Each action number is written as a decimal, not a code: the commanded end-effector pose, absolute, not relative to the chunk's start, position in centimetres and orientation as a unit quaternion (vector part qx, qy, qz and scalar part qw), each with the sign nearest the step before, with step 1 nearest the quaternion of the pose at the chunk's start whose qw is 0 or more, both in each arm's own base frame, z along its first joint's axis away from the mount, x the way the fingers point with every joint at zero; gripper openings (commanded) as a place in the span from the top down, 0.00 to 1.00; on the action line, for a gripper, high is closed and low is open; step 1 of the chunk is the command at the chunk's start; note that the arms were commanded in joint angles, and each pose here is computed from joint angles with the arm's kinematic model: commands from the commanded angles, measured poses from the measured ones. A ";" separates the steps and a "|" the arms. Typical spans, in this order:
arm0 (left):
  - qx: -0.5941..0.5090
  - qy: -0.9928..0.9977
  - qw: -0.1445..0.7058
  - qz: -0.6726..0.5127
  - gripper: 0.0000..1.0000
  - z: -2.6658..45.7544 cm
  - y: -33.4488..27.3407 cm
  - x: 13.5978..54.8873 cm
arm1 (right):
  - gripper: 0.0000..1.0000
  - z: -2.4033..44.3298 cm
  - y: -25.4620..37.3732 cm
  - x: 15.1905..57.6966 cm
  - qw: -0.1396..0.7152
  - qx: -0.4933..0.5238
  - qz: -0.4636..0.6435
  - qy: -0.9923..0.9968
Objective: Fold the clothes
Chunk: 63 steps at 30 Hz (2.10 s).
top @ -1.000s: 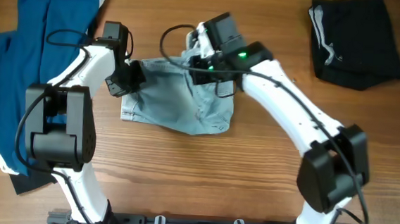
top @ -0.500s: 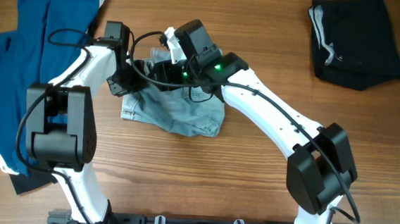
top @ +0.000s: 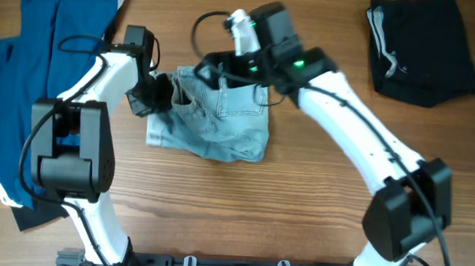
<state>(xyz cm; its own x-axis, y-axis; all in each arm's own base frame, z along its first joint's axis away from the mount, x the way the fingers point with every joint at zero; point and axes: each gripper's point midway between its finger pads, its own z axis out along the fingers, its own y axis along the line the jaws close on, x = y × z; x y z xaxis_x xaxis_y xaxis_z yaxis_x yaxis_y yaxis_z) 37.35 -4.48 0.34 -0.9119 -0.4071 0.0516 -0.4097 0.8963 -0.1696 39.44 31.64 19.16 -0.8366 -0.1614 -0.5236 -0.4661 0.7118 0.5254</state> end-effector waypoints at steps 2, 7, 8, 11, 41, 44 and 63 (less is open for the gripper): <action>0.200 -0.973 -0.035 0.114 0.66 6.6 -3.4 38.5 | 0.00 18.9 28.7 39.6 0.212 -0.174 0.313 0.909; 0.197 -0.967 -0.098 0.125 0.32 13.9 -3.0 38.8 | 0.01 14.7 26.9 38.5 0.161 -0.195 0.255 0.933; 0.194 -0.965 -0.120 0.129 0.31 15.7 -3.0 38.8 | 0.04 13.9 26.9 38.3 0.151 -0.202 0.251 0.935; 0.184 -0.954 -0.189 0.142 0.30 20.5 -3.0 38.5 | 0.29 10.7 26.7 37.9 0.115 -0.222 0.237 0.939; 0.063 -0.993 -0.010 0.096 0.96 8.5 -11.9 35.2 | 0.95 5.1 23.1 41.5 0.060 -0.129 0.316 0.938; 0.090 -0.995 0.016 0.043 0.96 6.0 -9.9 33.4 | 0.73 6.6 22.7 41.9 0.059 -0.117 0.370 0.920; 0.151 -0.986 -0.037 0.061 0.96 -1.9 -9.5 32.7 | 0.40 6.4 22.2 39.8 0.027 -0.144 0.371 0.917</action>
<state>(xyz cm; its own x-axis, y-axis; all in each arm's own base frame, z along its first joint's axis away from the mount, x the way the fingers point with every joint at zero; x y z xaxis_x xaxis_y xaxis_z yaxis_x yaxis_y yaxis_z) 33.21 -10.08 0.07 -0.9633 -0.2569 -0.0784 -0.2423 0.9571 -0.1591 39.65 21.62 6.34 -0.9698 -0.2071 -0.1289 -0.2393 0.7058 0.6668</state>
